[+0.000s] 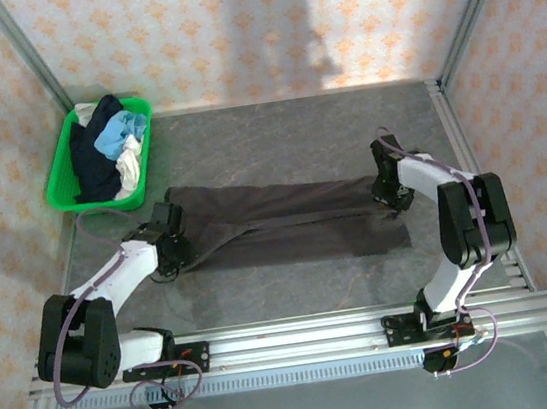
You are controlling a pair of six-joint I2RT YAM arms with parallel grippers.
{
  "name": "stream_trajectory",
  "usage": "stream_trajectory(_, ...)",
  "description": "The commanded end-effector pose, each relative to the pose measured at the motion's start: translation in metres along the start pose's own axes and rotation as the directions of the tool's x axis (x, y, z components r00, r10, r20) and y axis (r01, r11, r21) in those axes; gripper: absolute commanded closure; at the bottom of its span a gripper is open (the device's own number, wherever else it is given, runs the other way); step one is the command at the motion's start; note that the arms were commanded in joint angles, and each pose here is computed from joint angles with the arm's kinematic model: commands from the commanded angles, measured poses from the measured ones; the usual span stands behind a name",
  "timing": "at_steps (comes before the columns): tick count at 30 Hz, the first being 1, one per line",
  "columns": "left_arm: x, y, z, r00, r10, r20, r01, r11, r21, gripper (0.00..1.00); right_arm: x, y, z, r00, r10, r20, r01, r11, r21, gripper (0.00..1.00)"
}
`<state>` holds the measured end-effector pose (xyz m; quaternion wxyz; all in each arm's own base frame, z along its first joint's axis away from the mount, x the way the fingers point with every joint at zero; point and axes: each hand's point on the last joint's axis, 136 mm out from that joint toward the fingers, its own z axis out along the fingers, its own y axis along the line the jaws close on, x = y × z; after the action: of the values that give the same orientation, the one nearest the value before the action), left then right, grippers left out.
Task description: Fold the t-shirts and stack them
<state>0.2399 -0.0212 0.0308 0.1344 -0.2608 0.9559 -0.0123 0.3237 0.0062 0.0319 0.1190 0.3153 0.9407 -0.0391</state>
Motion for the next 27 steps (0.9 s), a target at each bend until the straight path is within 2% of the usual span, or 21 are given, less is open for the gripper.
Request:
stream_trajectory(1,0.0,0.012,-0.006,1.0,-0.002,-0.005,0.002,0.998,-0.07,0.58,-0.004,-0.017,0.003,0.999,0.034,0.034,-0.036,0.997,0.068,0.7)
stream_trajectory(6,-0.026,-0.002,-0.036,0.997,0.009,0.075,-0.007,1.0,-0.028,0.5,-0.005,-0.034,0.005,0.998,0.049,0.039,-0.053,0.993,0.106,0.69)
stream_trajectory(9,-0.04,-0.023,-0.041,0.995,0.023,0.098,-0.027,0.999,0.042,0.47,-0.005,-0.039,0.004,0.997,0.064,0.039,-0.067,0.994,0.092,0.68)
stream_trajectory(14,-0.047,-0.074,-0.021,0.99,0.136,0.044,-0.139,0.987,0.079,0.47,-0.007,-0.04,0.004,0.997,0.062,0.044,-0.066,0.995,0.075,0.68)
stream_trajectory(16,-0.042,-0.093,-0.008,0.98,0.198,-0.007,-0.196,0.976,0.095,0.47,-0.008,-0.042,0.005,0.997,0.068,0.037,-0.07,0.995,0.075,0.68)
stream_trajectory(20,-0.023,-0.125,0.0,0.957,0.289,-0.009,-0.285,0.947,0.148,0.48,-0.009,-0.045,0.005,0.997,0.072,0.04,-0.075,0.995,0.072,0.68)
stream_trajectory(22,-0.009,-0.129,0.001,0.941,0.336,-0.029,-0.327,0.93,0.17,0.61,-0.009,-0.045,0.005,0.997,0.074,0.037,-0.076,0.995,0.069,0.68)
stream_trajectory(27,0.017,-0.119,-0.001,0.928,0.369,-0.051,-0.348,0.908,0.234,0.74,-0.007,-0.044,0.005,0.997,0.069,0.03,-0.071,0.996,0.059,0.67)
